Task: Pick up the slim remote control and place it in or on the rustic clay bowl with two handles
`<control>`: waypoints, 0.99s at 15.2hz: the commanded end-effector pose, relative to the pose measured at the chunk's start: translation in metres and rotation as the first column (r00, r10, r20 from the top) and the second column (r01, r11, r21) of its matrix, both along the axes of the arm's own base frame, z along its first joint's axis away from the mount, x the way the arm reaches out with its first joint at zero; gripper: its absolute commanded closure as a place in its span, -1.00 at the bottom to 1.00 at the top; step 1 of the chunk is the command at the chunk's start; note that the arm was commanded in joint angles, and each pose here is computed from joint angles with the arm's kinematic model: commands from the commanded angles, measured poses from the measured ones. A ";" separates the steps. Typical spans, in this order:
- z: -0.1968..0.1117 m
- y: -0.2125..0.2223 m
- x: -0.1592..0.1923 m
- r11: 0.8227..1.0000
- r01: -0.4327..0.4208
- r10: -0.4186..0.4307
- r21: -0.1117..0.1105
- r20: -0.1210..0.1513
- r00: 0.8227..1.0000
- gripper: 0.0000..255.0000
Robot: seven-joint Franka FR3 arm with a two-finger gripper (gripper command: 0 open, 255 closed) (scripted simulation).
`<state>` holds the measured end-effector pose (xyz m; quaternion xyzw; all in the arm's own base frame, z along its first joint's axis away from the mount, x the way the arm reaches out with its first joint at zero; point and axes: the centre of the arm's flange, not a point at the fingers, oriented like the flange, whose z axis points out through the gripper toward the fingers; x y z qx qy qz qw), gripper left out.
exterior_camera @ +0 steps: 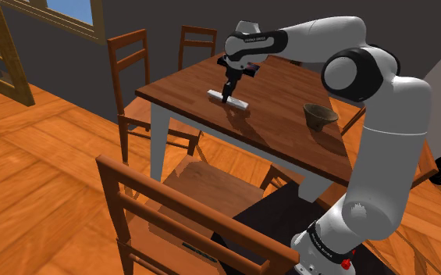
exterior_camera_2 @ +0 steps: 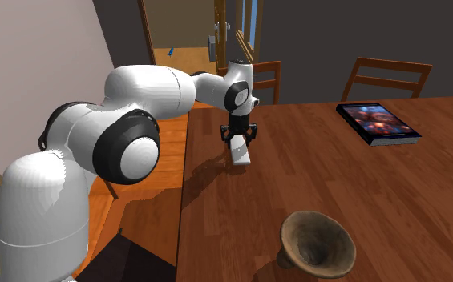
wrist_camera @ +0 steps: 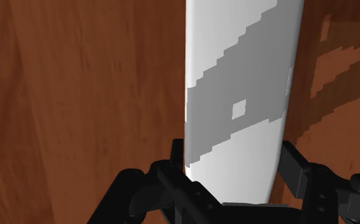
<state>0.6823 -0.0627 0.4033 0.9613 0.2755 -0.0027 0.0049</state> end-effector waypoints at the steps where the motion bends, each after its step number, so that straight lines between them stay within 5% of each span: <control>1: 0.011 0.000 0.000 1.000 0.000 0.000 0.000 0.000 1.000 1.00; 15: 0.084 0.000 0.000 1.000 0.000 0.000 0.000 0.000 1.000 1.00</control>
